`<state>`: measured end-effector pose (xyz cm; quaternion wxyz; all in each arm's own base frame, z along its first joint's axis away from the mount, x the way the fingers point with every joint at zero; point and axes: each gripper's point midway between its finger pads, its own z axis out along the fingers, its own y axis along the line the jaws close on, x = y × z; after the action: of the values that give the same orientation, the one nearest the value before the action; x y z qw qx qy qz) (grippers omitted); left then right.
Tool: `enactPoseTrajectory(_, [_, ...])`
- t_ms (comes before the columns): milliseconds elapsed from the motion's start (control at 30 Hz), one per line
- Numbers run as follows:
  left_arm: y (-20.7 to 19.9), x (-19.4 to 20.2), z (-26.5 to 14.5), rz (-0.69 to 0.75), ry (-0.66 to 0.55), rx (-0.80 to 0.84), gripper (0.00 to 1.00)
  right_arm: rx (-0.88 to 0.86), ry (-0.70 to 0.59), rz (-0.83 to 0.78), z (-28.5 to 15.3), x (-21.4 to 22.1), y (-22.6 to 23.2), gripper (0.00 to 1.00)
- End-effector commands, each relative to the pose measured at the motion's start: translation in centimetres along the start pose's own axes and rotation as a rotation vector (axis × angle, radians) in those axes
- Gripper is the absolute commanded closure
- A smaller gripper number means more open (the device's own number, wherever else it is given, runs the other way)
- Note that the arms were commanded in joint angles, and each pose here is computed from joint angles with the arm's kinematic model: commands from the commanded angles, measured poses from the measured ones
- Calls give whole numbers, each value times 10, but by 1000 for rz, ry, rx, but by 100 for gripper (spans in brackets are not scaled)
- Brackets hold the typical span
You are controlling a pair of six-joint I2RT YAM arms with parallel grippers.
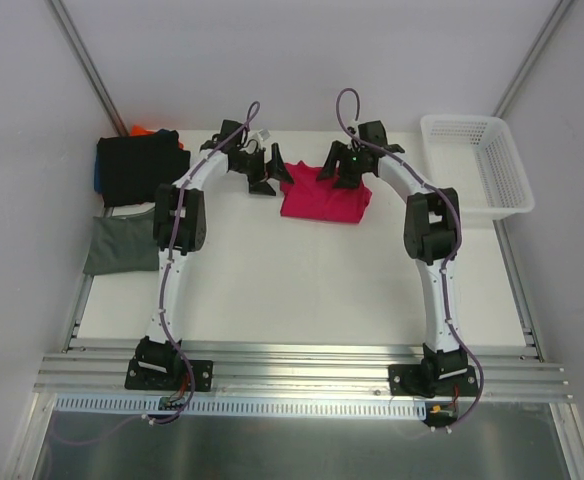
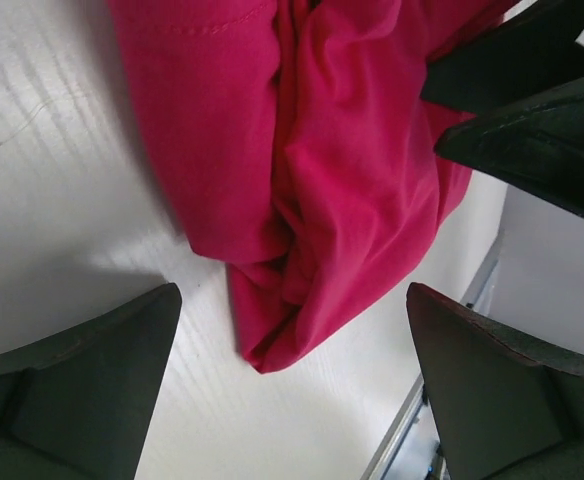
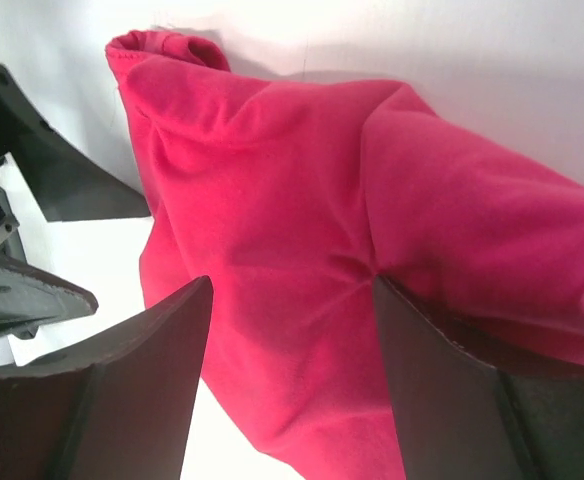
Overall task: Fold and stack the t-shirts
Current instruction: Fold the tshirt
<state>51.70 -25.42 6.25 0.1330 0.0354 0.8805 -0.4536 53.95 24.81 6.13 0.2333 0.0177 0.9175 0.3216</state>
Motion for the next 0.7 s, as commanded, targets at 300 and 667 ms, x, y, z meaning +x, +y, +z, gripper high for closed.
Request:
enactPoseTrajectory(300, [24, 6, 49, -114, 44, 162, 3, 26, 24, -41, -8, 10, 7, 31])
enactPoseTrajectory(667, [4, 21, 62, -169, 97, 240, 17, 5, 33, -69, 9, 19, 26, 30])
